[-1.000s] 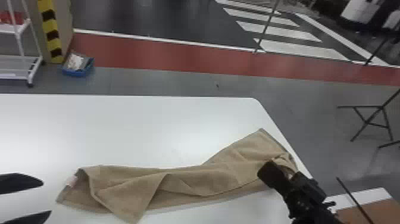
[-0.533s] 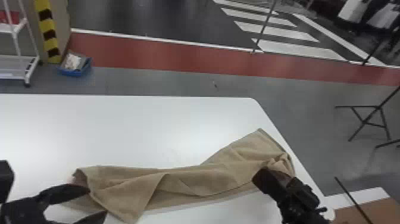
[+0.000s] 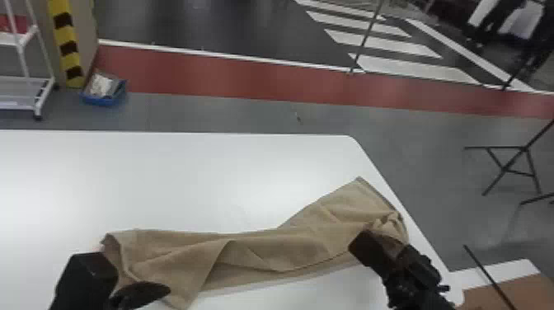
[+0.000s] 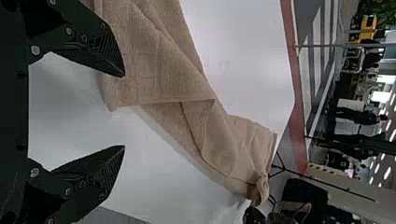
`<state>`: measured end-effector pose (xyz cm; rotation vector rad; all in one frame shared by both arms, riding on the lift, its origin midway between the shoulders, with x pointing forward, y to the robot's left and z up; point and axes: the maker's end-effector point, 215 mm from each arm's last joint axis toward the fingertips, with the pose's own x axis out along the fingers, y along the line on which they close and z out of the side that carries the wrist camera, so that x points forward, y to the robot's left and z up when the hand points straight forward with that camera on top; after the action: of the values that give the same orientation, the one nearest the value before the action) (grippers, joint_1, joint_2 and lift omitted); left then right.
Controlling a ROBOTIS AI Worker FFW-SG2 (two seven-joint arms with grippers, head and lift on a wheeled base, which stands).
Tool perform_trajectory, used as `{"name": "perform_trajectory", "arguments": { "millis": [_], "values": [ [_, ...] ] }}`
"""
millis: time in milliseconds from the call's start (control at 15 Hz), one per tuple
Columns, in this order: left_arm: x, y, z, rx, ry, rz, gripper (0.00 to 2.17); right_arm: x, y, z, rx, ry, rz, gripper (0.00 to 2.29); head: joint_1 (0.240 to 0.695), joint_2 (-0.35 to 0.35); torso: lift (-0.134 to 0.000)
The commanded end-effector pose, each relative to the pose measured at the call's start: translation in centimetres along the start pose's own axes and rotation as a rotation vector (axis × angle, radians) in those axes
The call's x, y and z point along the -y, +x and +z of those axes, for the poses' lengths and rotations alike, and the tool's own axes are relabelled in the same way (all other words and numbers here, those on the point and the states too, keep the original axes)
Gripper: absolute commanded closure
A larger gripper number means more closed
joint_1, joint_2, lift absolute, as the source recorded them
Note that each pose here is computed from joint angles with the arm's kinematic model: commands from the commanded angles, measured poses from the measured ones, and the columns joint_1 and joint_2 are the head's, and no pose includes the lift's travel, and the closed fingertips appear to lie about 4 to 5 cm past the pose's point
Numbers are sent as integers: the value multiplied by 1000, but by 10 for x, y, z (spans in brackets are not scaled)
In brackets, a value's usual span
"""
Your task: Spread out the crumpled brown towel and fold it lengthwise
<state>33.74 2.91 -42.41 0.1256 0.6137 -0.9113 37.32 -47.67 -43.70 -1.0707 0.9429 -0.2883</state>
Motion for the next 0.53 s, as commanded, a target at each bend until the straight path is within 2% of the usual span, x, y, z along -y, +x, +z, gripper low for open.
{"name": "perform_trajectory", "arguments": {
  "millis": [0, 200, 467],
  "values": [
    [14, 5, 9, 18, 19, -13, 414, 0, 0, 1, 1, 1, 0, 1983, 695, -350, -128],
    [21, 14, 22, 41, 56, -5, 414, 1, 0, 3, 4, 2, -1, 1983, 695, -350, -128],
    [19, 33, 4, -8, 81, -13, 414, 3, -1, 2, 2, 6, -6, 1983, 695, -350, -128]
  ]
}}
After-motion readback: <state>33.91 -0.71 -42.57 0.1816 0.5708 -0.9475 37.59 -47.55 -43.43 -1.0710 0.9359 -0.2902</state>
